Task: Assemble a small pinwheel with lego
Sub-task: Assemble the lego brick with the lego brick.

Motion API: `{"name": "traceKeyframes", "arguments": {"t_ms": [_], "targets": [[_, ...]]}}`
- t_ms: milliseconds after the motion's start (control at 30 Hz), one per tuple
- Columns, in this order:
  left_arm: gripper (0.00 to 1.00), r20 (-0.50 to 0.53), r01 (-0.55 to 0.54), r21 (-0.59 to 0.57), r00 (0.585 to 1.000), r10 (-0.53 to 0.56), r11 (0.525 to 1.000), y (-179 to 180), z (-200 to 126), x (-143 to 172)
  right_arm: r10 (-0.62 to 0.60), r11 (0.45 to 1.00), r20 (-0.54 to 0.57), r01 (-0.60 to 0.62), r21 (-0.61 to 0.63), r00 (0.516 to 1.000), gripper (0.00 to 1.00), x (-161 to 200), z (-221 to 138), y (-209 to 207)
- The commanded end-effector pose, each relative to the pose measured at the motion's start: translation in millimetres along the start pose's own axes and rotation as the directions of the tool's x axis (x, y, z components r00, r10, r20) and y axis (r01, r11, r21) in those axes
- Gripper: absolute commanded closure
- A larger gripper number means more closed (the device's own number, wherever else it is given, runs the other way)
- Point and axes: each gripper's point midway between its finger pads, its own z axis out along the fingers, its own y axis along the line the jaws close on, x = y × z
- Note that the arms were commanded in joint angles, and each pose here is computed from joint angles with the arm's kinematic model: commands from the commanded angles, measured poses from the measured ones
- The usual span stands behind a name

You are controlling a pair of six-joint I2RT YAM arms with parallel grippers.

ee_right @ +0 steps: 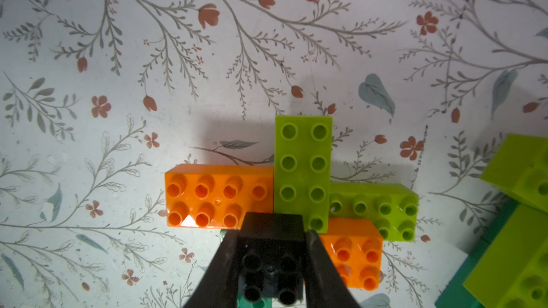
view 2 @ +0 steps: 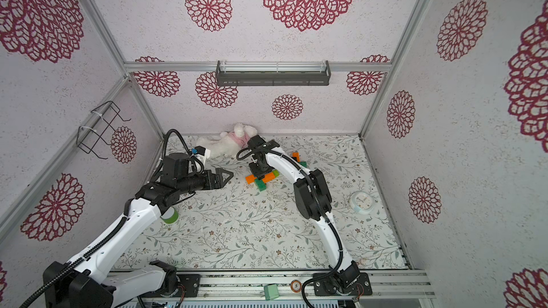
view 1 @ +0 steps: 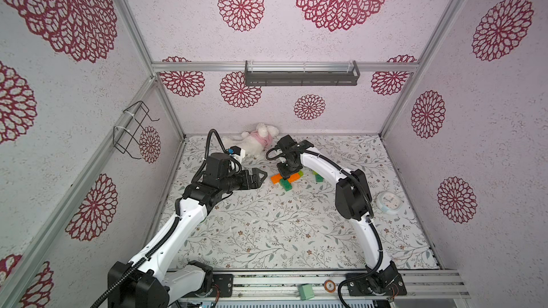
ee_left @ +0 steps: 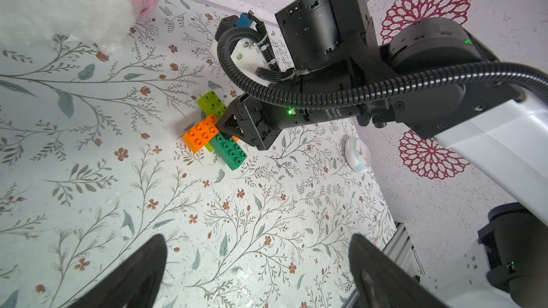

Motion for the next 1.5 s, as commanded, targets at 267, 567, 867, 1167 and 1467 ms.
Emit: {"name": "traceKeyframes", "arguments": {"t_ms": [267, 567, 867, 1167, 1467], "targets": [[0.03, 0.029, -0.031, -0.009, 0.999, 0.031, 0.999, 0.6, -7.1, -6.8, 0.013, 1.000, -0.097, -0.012, 0.013, 0.995, 0.80, 18.8, 24.5, -15.7], [0.03, 0.026, -0.035, -0.014, 0.999, 0.036, 0.999, 1.7, -6.9, -5.8, 0.025, 1.000, -0.165, -0.027, -0.009, 0.986, 0.81, 39.1, 40.3, -16.6], [0.03, 0.041, -0.051, -0.038, 0.998, 0.053, 0.998, 4.6, -10.7, -6.7, 0.016, 1.000, -0.189, -0.018, -0.009, 0.982, 0.82, 57.9, 57.7, -18.0], [0.03, 0.048, -0.056, -0.037, 0.997, 0.058, 0.998, 3.7, -12.9, -7.6, 0.051, 0.997, -0.150, -0.060, -0.054, 0.987, 0.83, 84.2, 49.9, -10.6], [0.03, 0.066, -0.059, -0.037, 0.996, 0.062, 0.998, 1.3, -18.4, -9.6, 0.184, 0.982, -0.035, -0.185, -0.038, 0.982, 0.81, 55.4, -2.8, -1.7]]}}
